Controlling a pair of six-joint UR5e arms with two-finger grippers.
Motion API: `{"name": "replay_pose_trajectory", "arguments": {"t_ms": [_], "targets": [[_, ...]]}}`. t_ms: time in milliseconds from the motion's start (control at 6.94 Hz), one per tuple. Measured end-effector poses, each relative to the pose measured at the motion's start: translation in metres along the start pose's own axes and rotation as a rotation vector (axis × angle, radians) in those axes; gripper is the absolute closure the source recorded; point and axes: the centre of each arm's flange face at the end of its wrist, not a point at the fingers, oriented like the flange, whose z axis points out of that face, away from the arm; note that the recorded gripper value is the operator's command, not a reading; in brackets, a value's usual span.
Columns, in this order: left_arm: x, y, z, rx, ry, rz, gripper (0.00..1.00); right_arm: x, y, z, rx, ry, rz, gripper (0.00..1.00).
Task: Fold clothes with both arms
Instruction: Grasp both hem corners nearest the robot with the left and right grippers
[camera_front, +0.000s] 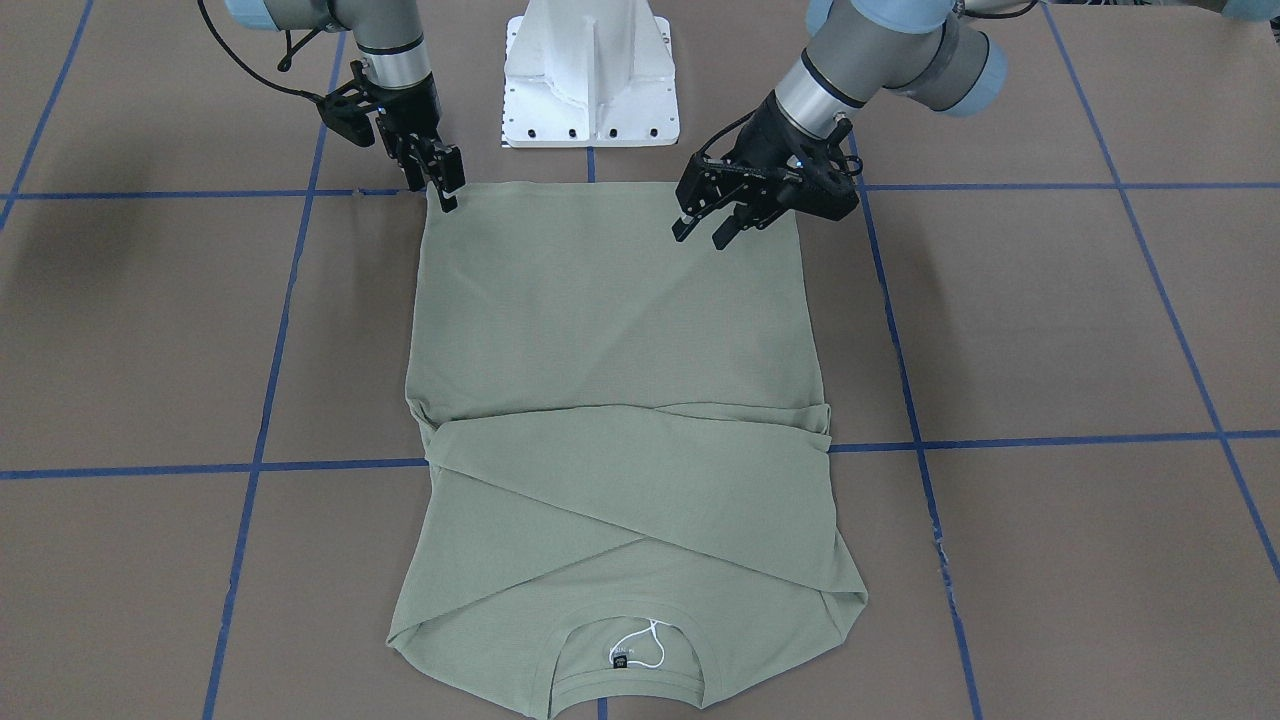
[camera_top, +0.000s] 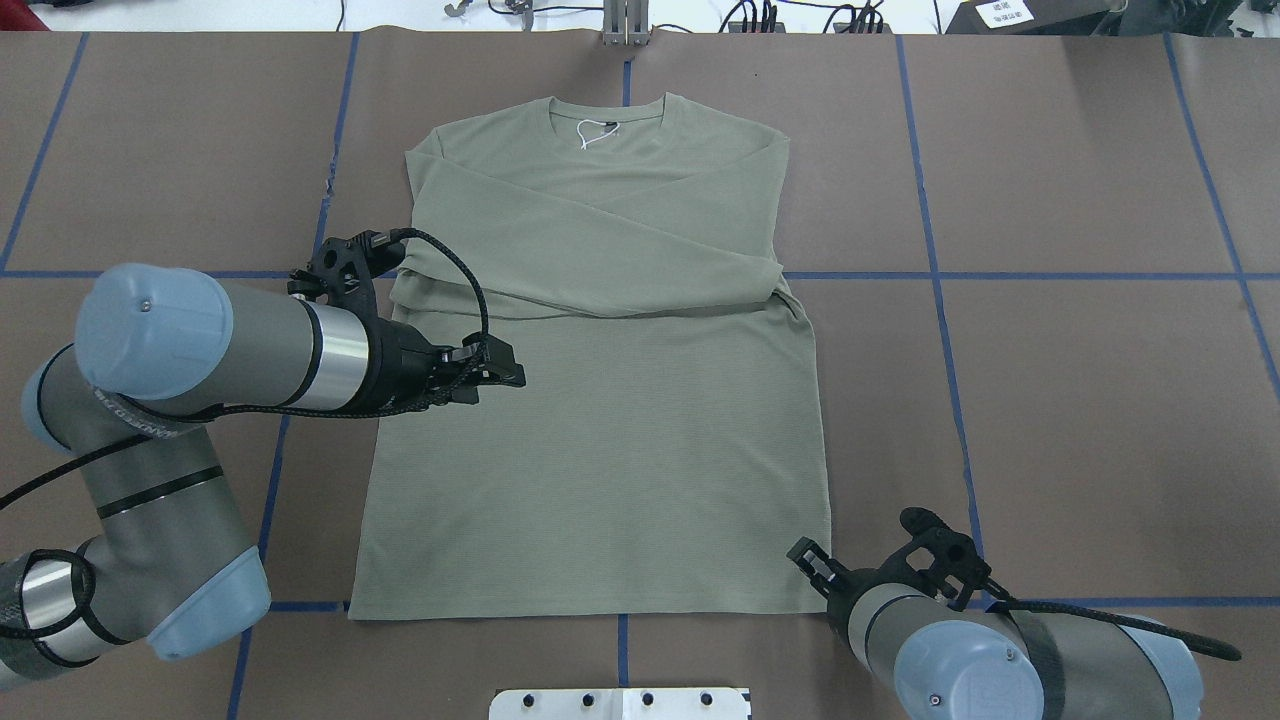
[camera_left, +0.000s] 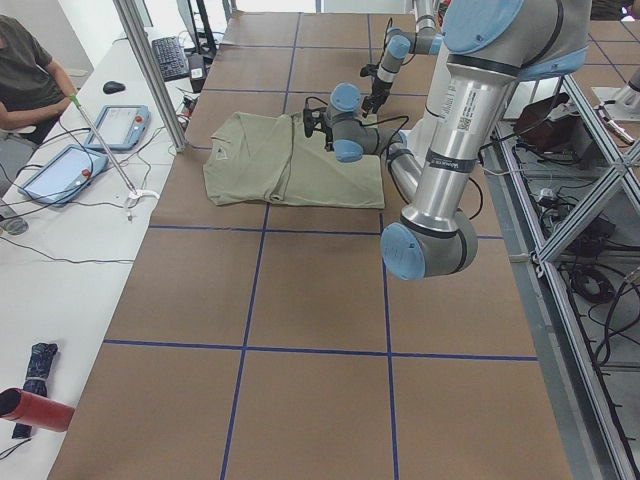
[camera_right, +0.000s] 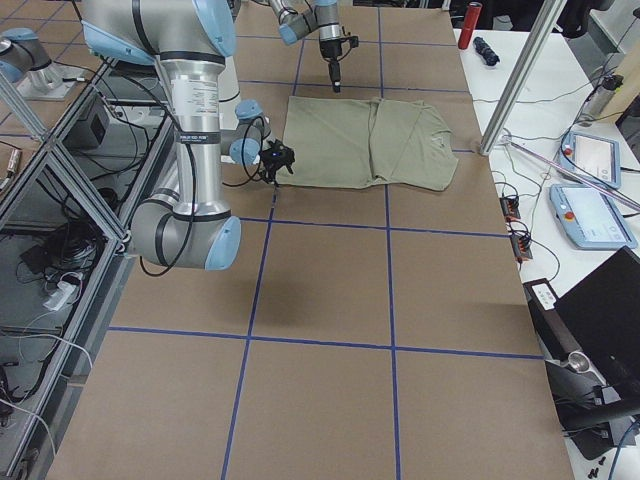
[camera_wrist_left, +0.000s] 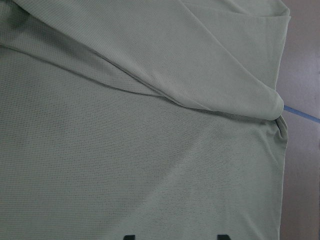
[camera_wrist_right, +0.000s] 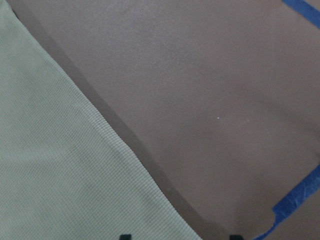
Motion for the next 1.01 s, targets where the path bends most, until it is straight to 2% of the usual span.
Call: {"name": "replay_pose_trajectory", "arguments": {"t_ms": [144,288,721,1009], "targets": [[0.0,0.0,0.0,0.0,0.0,-0.001,0.37,0.001,0.002,0.001,-0.001,0.002,-0.003,0.74],[0.0,0.0,0.0,0.0,0.001,-0.002,0.37,0.003,0.003,0.002,-0.002,0.005,-0.005,1.0],[0.003,0.0,-0.001,-0.002,0.007,-0.006,0.37,0.005,0.001,0.001,0.0,0.007,-0.005,1.0],[0.0,0.003,0.001,-0.008,-0.002,-0.031,0.37,-0.002,-0.002,-0.016,-0.017,-0.011,0.004,1.0]]}}
